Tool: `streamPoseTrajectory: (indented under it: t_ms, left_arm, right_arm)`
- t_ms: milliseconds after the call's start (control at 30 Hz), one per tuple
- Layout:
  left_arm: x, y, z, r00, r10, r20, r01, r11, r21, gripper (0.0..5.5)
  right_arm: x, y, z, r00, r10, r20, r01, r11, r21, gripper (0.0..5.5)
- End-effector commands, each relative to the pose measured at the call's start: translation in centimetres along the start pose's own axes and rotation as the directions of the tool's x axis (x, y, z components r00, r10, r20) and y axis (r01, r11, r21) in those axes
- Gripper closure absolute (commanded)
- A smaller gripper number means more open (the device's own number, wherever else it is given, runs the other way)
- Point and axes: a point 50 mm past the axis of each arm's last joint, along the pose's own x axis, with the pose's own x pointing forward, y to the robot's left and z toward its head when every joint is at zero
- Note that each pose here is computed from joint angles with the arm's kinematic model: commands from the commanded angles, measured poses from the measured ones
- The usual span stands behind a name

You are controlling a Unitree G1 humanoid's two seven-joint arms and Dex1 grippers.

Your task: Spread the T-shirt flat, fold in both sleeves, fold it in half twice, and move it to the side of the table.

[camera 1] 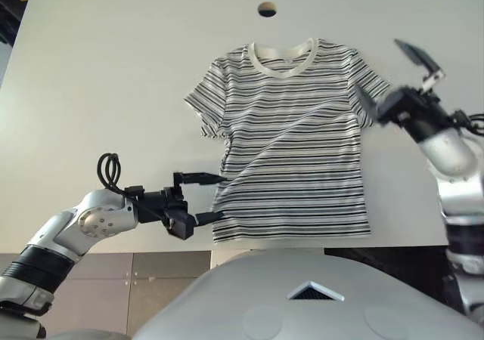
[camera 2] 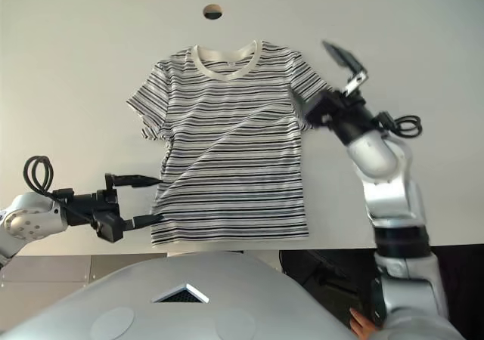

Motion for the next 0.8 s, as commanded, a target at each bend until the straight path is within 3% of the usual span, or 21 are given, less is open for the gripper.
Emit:
streamPoseTrajectory:
  t_ms: [33,233,467,667,800]
  left_arm:
    - [0.6,1.9,1.4,0.987,0.144,0.079,-0.141,0.989,-0.04,0.76]
    - [0.2,3.7,2.0,0.97,0.213,0.117,-0.208,0.977,-0.049,0.76]
    - [-1.1,7.1,-2.6,0.883,0.467,-0.049,-0.469,0.883,-0.035,0.76]
    - [-4.0,9.8,-7.5,0.735,0.589,-0.334,-0.529,0.808,0.261,0.76]
    - [-4.2,10.5,-9.9,0.665,0.598,-0.448,-0.432,0.797,0.422,0.76]
  right_arm:
    - [-4.2,2.4,2.0,0.952,0.304,0.039,-0.303,0.952,-0.044,1.23]
    - [-4.5,6.2,1.2,0.863,0.506,0.013,-0.505,0.863,-0.012,1.23]
    - [-6.0,8.6,-0.6,0.808,0.586,-0.062,-0.585,0.81,0.031,1.23]
    - [-6.0,7.6,1.1,0.854,0.518,0.055,-0.521,0.852,0.053,1.23]
    - [-4.4,5.0,1.5,0.945,0.309,0.101,-0.314,0.949,0.03,1.23]
